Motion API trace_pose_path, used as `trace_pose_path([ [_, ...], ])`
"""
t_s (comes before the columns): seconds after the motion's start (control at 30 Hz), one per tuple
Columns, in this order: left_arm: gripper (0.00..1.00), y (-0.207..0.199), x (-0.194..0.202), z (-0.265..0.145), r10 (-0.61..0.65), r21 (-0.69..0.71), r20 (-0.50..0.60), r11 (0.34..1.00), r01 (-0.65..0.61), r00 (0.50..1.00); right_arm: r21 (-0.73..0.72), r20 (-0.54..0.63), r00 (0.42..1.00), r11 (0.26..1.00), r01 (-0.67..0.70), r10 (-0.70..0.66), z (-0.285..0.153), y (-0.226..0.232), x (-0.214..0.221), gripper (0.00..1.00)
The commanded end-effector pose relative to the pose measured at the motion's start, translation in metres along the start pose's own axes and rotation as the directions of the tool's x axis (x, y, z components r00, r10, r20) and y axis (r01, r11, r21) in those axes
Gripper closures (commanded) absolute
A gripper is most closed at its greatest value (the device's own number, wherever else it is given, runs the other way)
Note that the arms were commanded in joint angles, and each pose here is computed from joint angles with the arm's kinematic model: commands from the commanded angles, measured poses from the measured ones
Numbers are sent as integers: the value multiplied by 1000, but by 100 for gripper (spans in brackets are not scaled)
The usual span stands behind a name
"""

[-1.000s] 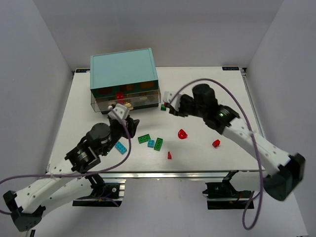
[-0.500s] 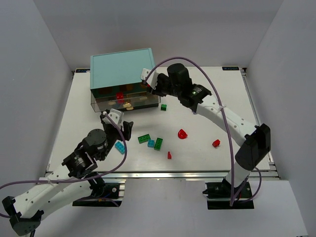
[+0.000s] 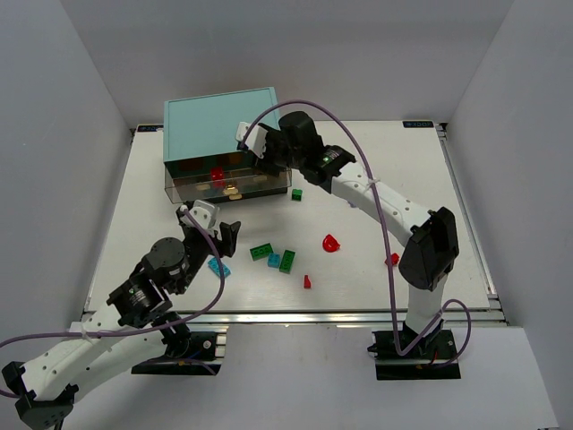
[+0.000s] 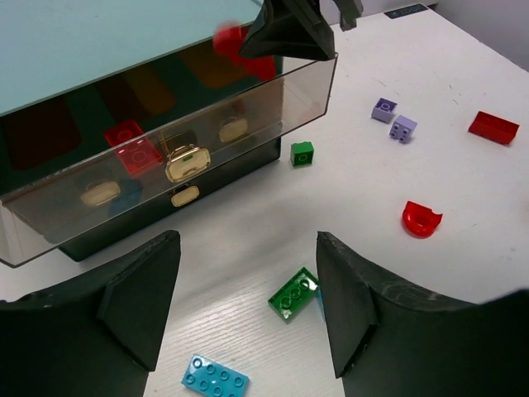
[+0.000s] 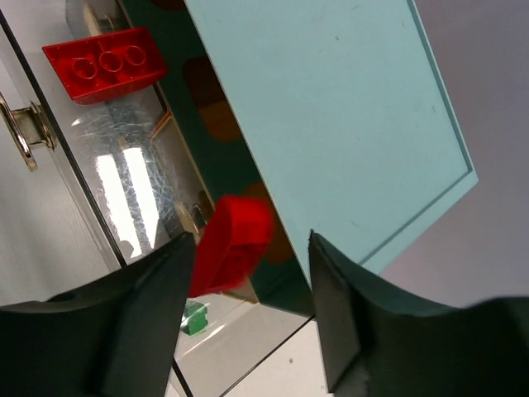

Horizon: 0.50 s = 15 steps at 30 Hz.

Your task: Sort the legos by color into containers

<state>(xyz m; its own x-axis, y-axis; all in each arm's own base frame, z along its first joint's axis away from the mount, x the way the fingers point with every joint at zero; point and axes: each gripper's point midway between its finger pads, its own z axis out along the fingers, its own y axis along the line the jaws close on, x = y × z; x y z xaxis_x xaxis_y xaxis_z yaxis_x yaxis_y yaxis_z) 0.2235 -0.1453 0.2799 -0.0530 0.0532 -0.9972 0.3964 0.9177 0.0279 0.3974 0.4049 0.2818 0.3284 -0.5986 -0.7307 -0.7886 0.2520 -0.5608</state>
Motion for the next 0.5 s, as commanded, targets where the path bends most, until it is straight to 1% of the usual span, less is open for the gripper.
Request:
trace_pose_path([
  [0.0,23,-9,1,1,3,50,6,999,-3,1000,32,35,999,999,-16,15,-10,-8,-12,36],
  [0.03,23,-9,1,1,32,59,8,998,-32,999,36,37,999,999,-20,19,-11,-8,-13,33],
  [0.07,23,-12,2,1,36,77,7,996,-36,999,43,42,999,999,-31,29,-14,-10,-14,28],
  [0.13,22,-16,2,0,40,99,9,994,-40,999,51,51,998,998,-42,40,-19,-13,-17,25],
  [0.17,22,-18,1,0,42,114,12,993,-43,999,66,70,996,996,-61,56,-27,-18,-26,24],
  [0.2,24,-28,1,-2,43,171,14,984,-45,999,80,71,995,994,-79,73,-32,-21,-27,24],
  [0.23,27,-34,0,-4,50,210,22,976,-53,999,111,51,994,989,-103,98,-38,-27,-21,24],
  [0.27,33,-41,1,-4,51,246,24,968,-55,998,145,69,987,978,-151,143,-54,-33,-28,25],
  [0.3,39,-54,3,-6,52,316,30,947,-59,998,187,87,981,965,-186,173,-65,-42,-29,27],
  [0.33,57,-62,9,-3,64,351,7,934,-62,998,264,73,974,938,-225,214,-89,-51,-16,37],
  [0.37,66,-69,13,-1,75,378,-11,924,-65,997,286,87,966,923,-256,242,-100,-50,-12,47],
  [0.4,74,-75,15,1,83,404,-30,913,-64,996,322,146,946,891,-321,289,-114,-55,-15,56],
  [0.43,82,-87,20,2,96,455,-55,888,-60,994,358,145,938,867,-347,316,-127,-58,2,74],
  [0.47,84,-100,35,8,121,503,-116,863,-47,986,353,144,933,864,-359,328,-147,-41,17,80],
])
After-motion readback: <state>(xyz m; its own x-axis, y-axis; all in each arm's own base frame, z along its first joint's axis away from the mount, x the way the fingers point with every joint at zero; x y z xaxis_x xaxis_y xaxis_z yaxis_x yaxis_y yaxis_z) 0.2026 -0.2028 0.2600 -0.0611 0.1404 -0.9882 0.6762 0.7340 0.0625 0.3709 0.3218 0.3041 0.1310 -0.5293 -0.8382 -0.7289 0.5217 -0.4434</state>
